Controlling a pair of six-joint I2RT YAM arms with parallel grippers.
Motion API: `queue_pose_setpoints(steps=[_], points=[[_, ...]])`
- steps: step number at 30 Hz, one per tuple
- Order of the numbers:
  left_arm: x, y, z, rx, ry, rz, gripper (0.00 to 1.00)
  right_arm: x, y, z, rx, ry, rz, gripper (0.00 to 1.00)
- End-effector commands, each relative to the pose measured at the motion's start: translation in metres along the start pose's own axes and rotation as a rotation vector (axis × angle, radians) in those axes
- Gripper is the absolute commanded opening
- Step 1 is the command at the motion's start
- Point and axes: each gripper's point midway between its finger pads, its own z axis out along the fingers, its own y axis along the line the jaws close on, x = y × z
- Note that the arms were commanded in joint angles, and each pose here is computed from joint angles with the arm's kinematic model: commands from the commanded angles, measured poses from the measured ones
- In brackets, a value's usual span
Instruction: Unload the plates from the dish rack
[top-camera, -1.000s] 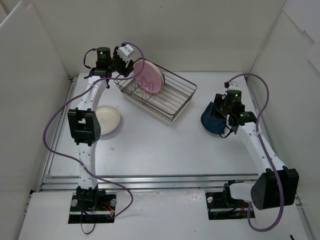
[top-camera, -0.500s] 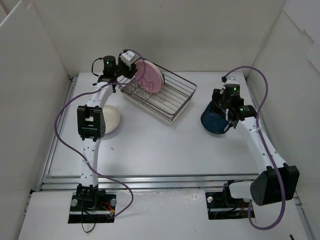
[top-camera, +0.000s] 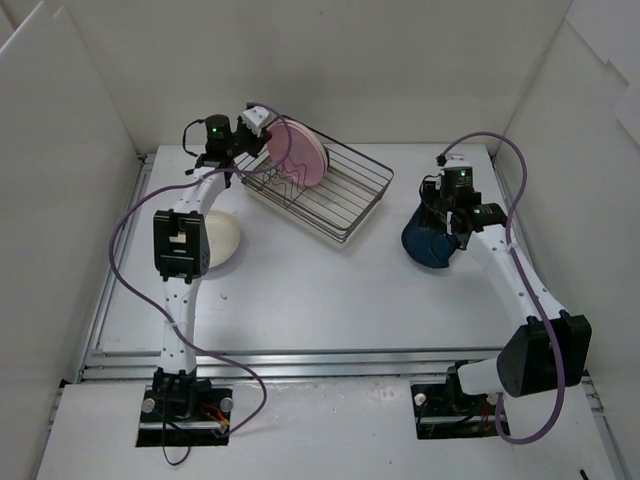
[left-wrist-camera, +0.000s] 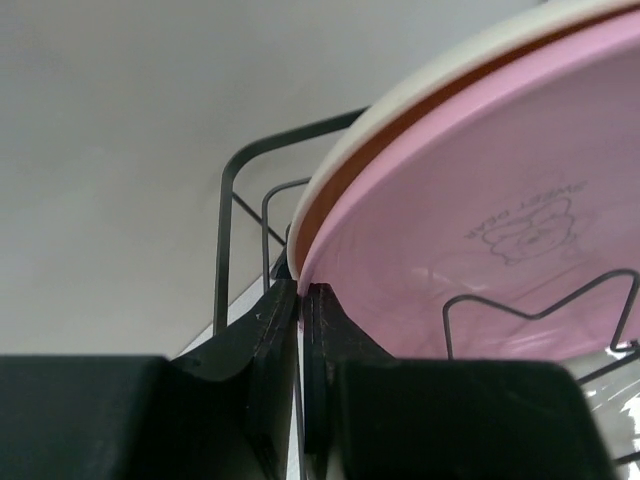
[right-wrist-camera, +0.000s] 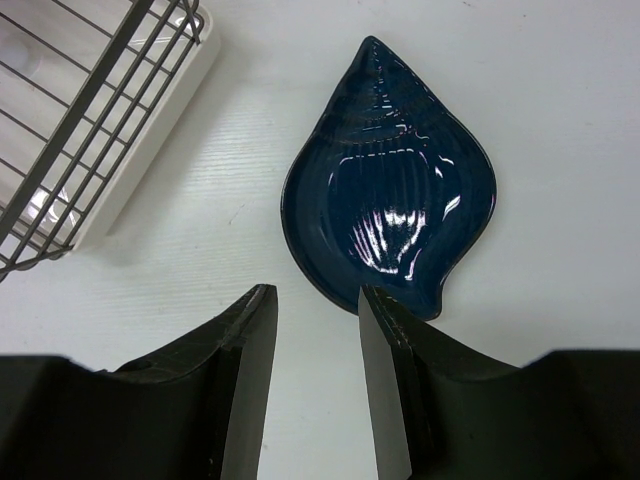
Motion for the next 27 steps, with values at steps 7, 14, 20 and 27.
queue_pose_setpoints(steps=[7, 14, 20, 27], points=[[-0.101, -0.001, -0.032, -0.004, -0.125, 0.236, 0.00, -0.026, 0.008, 0.001, -0.012, -0.060, -0.007, 0.40], [-0.123, -0.003, -0.047, 0.007, -0.146, 0.247, 0.00, -0.027, 0.012, 0.001, -0.026, -0.056, -0.010, 0.40], [-0.129, -0.010, -0.058, 0.023, -0.124, 0.252, 0.00, -0.029, 0.012, -0.004, -0.024, -0.069, -0.014, 0.40], [-0.147, -0.001, -0.079, -0.040, -0.108, 0.253, 0.00, -0.028, 0.011, -0.008, -0.023, -0.080, -0.011, 0.41]])
